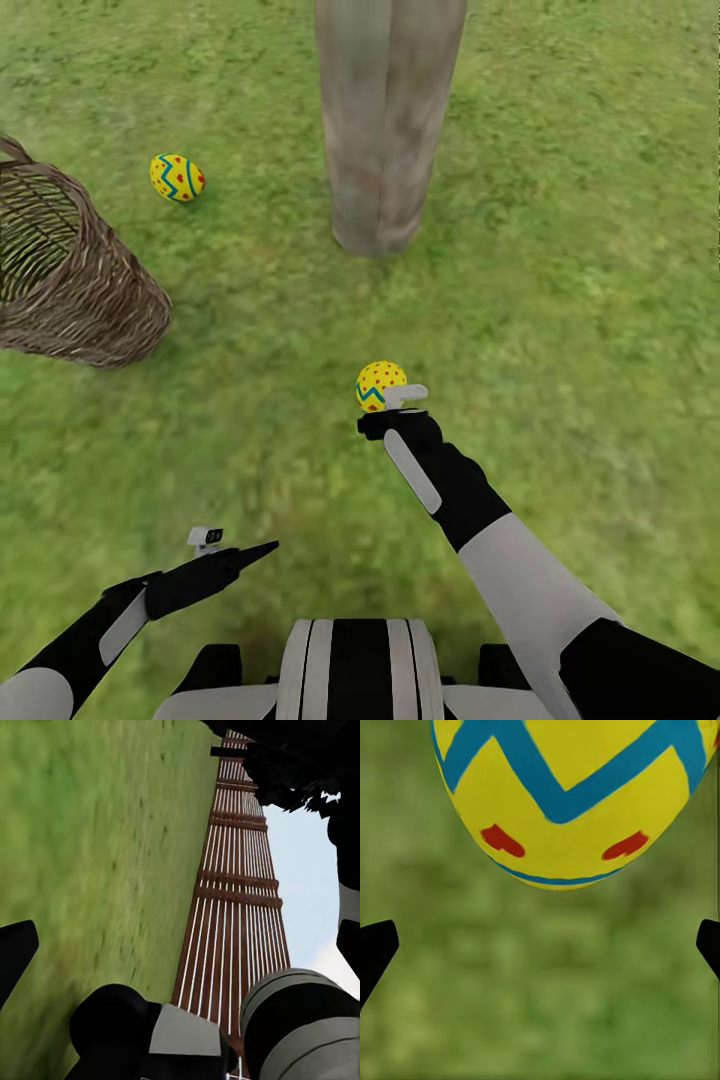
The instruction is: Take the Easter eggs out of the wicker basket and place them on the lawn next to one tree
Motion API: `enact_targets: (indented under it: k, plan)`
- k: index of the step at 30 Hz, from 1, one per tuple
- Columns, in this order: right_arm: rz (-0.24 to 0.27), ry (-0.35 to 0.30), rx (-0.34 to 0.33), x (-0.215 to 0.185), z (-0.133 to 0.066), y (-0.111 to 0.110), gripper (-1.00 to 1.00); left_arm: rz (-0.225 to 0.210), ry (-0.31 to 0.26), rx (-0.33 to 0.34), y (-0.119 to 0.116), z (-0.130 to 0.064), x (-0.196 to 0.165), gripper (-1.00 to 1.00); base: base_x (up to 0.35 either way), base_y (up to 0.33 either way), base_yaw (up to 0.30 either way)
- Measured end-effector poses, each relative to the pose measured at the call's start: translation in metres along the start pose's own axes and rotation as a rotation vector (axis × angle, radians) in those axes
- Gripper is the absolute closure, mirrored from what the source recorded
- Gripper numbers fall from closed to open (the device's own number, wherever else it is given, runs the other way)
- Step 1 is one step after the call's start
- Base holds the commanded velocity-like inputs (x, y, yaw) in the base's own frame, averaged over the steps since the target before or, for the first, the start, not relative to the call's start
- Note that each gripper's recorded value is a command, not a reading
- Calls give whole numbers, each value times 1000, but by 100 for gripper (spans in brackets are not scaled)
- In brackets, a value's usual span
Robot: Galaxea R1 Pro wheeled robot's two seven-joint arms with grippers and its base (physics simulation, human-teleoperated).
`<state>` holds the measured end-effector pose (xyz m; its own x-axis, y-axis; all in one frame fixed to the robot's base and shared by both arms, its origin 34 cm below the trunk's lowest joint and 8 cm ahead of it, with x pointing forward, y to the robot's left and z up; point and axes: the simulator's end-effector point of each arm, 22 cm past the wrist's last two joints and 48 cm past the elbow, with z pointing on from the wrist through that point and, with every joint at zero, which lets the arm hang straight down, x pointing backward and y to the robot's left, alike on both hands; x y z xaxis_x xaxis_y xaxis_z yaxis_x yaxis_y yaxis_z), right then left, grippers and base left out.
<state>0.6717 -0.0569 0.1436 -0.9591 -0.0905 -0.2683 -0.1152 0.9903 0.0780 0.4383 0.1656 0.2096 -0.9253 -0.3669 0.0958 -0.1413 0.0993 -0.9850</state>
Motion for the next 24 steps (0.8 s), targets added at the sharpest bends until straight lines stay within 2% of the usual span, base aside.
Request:
enact_targets:
  k: [24]
  plan:
    - [-4, -38, 4, -19, -18, 0, -100, 38, -7, 15, -15, 3, -10, -100, 0, 0, 0]
